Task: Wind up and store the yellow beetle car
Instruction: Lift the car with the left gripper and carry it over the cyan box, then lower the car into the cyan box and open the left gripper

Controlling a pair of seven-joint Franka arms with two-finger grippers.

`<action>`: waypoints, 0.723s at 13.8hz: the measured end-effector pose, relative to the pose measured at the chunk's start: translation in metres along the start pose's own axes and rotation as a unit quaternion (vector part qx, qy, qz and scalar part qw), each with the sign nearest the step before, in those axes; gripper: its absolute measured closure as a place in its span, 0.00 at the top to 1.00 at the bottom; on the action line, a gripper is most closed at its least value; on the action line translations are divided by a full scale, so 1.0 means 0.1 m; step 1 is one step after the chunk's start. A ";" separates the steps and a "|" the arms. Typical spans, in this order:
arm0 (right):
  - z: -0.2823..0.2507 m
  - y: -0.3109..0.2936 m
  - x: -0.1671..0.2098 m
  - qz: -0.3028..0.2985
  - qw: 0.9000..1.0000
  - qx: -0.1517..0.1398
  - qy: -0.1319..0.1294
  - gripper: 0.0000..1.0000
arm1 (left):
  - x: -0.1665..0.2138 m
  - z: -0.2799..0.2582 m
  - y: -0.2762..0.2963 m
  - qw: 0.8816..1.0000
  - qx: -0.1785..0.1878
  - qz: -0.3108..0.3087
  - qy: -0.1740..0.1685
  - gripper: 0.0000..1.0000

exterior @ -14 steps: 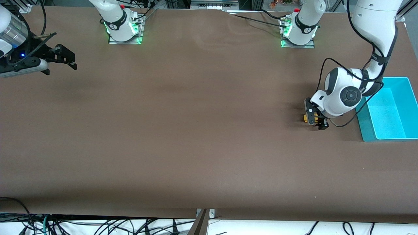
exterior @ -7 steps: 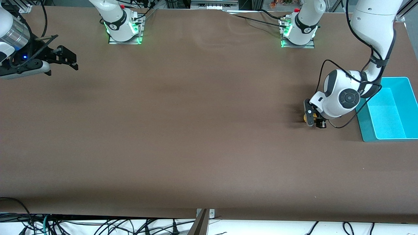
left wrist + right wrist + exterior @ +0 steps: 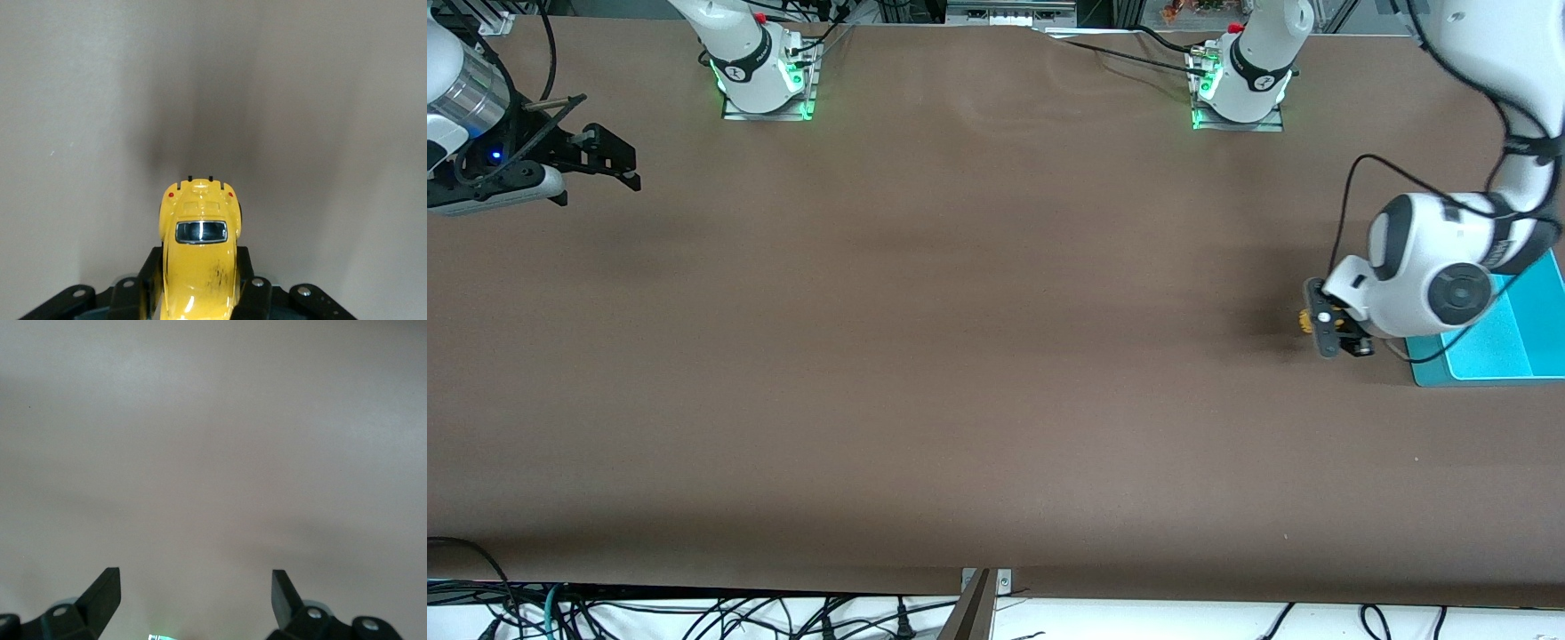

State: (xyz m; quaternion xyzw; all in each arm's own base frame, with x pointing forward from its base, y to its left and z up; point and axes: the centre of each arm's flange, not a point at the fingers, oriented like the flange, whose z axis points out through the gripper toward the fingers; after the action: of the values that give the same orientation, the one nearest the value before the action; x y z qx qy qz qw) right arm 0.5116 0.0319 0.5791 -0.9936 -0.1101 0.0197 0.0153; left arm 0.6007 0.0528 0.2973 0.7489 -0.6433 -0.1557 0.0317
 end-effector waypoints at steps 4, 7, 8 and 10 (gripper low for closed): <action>0.00 0.00 0.00 0.000 1.000 0.000 0.000 1.00 | -0.78 -0.38 -0.07 1.000 -0.014 0.025 0.009 0.46; 0.00 0.00 0.00 0.000 1.000 0.000 0.000 1.00 | -1.71 -0.13 0.00 0.999 -0.026 0.034 0.019 0.46; 0.00 0.00 0.00 0.000 1.000 0.000 0.000 1.00 | -2.00 -0.01 0.01 0.999 -0.025 0.035 0.014 0.46; 0.00 0.00 0.00 -0.001 1.000 0.000 0.000 1.00 | -2.43 0.27 0.00 0.999 -0.013 0.045 0.012 0.46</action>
State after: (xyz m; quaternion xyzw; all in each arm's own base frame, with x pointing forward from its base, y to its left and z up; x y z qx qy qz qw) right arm 0.5117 0.0324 0.5789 -0.9935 -0.1106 0.0201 0.0153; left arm 0.5634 0.2933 0.3184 0.7206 -0.6739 -0.1533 0.0562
